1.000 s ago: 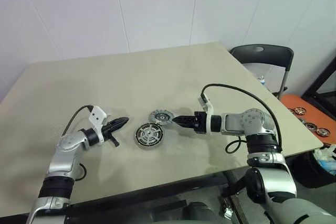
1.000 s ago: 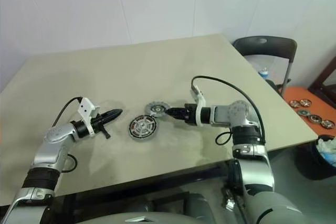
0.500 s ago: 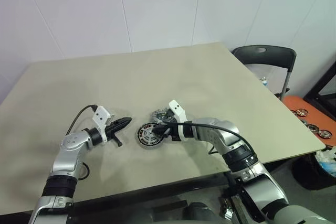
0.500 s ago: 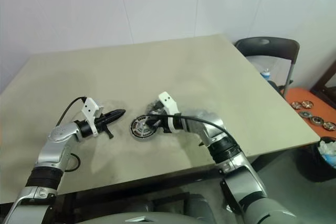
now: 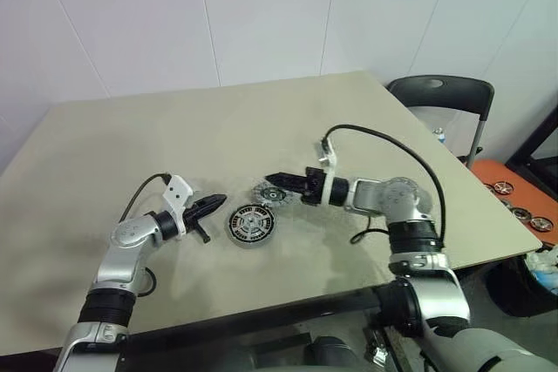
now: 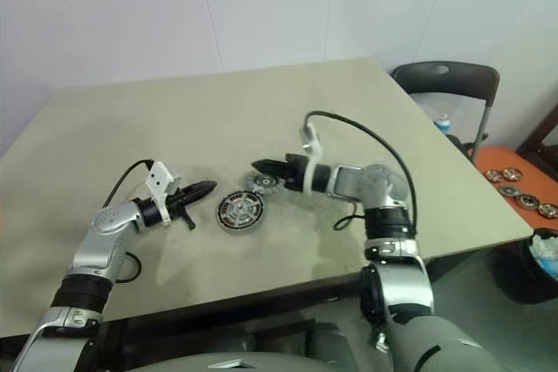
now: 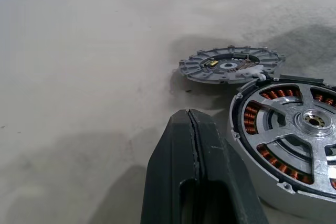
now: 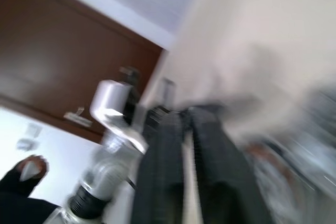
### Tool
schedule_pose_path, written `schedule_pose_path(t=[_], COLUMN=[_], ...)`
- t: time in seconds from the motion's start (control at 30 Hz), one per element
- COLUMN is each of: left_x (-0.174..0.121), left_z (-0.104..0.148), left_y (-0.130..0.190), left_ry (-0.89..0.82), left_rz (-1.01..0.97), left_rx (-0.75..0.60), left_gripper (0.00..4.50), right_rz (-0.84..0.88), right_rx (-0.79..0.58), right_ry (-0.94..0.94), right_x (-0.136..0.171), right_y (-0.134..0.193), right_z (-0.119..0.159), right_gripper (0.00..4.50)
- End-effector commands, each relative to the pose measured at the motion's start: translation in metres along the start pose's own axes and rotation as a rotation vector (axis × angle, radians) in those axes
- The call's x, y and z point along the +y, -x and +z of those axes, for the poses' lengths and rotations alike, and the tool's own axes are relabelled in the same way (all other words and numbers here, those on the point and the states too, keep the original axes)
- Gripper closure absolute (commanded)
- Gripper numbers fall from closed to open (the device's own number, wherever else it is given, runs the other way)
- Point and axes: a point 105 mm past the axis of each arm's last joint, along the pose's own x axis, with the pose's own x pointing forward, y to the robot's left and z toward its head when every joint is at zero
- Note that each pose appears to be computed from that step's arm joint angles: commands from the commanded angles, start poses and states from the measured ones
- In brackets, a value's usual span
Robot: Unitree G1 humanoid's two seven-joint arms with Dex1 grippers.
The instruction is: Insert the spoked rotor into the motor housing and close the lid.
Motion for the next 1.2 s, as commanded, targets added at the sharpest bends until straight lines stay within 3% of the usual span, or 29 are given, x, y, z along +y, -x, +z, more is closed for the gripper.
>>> schedule_pose_path(t=[0.03, 0.23, 0.6, 0.73, 0.87, 1.13, 1.2], left_x=[0.003, 0.001, 0.002, 0.003, 0.005, 0.02, 0.023], left_z=[0.013, 0.011, 0.016, 0.017, 0.019, 0.027, 0.026], left_y=[-0.005, -0.008, -0.008, -0.007, -0.004, 0.013, 0.016], left_ry=[-0.039, -0.036, -0.052, -0.059, -0.07, -0.088, -0.087], left_rz=[-0.006, -0.014, -0.011, -0.005, 0.007, 0.048, 0.06], left_rx=[-0.035, -0.035, -0.043, -0.045, -0.049, -0.054, -0.05], left_gripper=[4.5, 4.5, 4.5, 4.5, 4.5, 4.5, 4.5], right_rz=[-0.03, -0.087, -0.191, -0.164, -0.153, -0.083, -0.057], right_rx=[0.073, 0.082, -0.141, -0.208, -0.229, -0.169, -0.161], right_ry=[-0.048, -0.135, -0.173, -0.183, -0.166, 0.334, 0.447], right_x=[-0.006, -0.019, -0.039, -0.033, -0.031, 0.005, 0.013], right_y=[0.008, 0.008, -0.033, -0.042, -0.041, -0.042, -0.04], right_z=[-0.017, -0.029, -0.012, 0.0, 0.003, 0.004, 0.003], right_gripper=[2.85, 0.8, 0.8, 0.8, 1.73, 4.43, 4.44])
